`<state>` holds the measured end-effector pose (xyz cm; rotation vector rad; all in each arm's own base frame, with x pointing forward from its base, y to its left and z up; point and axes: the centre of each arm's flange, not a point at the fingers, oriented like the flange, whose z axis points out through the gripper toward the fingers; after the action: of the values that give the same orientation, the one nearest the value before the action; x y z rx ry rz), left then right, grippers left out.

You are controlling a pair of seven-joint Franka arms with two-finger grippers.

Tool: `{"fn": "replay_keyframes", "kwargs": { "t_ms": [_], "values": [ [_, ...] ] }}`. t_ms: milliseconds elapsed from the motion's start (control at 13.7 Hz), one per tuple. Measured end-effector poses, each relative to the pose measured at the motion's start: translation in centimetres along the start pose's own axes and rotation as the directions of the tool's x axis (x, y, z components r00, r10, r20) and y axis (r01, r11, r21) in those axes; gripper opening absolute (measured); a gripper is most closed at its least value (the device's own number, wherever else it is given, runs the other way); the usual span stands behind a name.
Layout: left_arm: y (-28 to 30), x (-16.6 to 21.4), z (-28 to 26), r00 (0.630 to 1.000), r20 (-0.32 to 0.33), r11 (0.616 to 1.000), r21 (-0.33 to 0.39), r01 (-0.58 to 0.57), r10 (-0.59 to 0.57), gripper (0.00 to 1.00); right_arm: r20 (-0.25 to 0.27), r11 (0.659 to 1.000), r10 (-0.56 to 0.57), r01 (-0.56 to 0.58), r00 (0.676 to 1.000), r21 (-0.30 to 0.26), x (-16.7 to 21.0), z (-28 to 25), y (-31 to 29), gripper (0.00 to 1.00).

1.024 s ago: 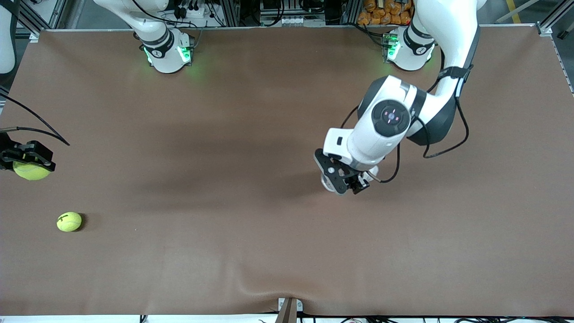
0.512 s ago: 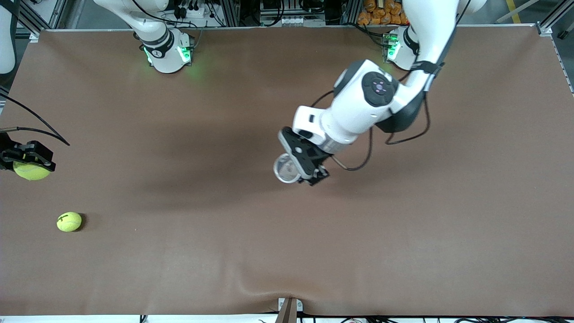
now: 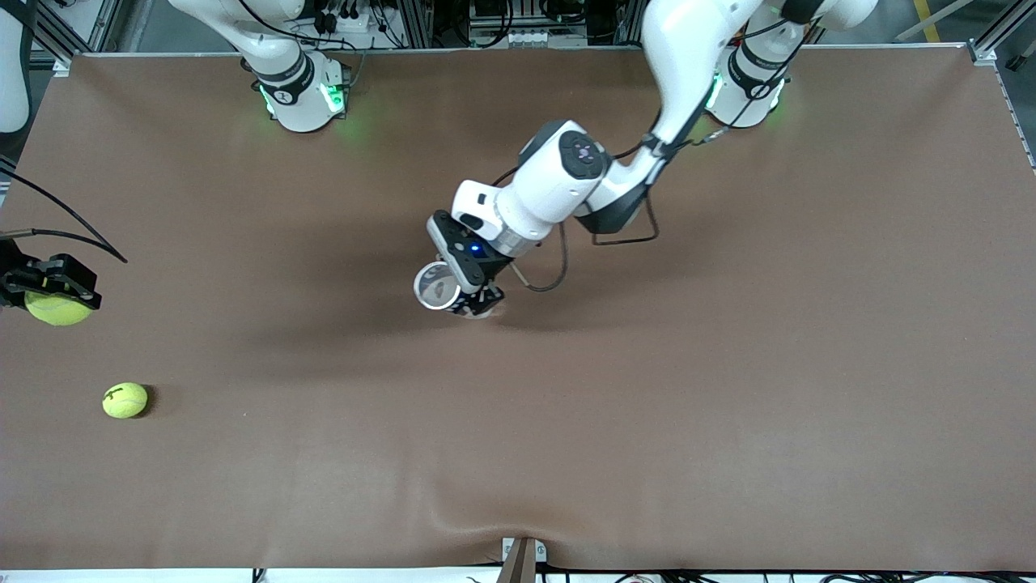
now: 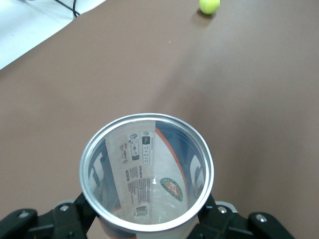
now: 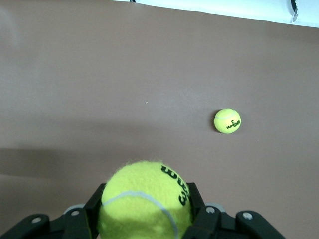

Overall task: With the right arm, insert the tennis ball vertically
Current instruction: 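Carry the upright can toward the table middle with the left gripper, then bring the held tennis ball over the can with the right gripper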

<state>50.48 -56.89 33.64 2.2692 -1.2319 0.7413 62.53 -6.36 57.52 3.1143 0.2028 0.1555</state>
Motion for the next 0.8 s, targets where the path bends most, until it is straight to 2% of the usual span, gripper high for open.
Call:
{"fn": "replay_keyframes", "kwargs": {
  "t_ms": [220, 512, 805],
  "values": [
    [2.4, -1.6, 3.0, 0.996, -0.088, 0.999, 0.034, 0.010, -0.007, 0.80, 0.001, 1.000, -0.001, 0.001, 1.000, -0.005, 0.0, 0.0, 0.1, 0.67],
    [5.8, -2.5, 4.4, 0.983, -0.176, 0.998, 0.044, 0.055, -0.046, 0.80, 0.001, 1.000, -0.002, 0.002, 1.000, -0.007, 0.0, 0.0, 0.1, 0.67],
    [8.9, -5.6, 7.4, 0.972, -0.228, 0.994, 0.070, 0.080, -0.062, 0.80, 0.002, 1.000, -0.002, 0.002, 1.000, -0.007, 0.0, 0.1, 0.1, 0.67]
  ]
}}
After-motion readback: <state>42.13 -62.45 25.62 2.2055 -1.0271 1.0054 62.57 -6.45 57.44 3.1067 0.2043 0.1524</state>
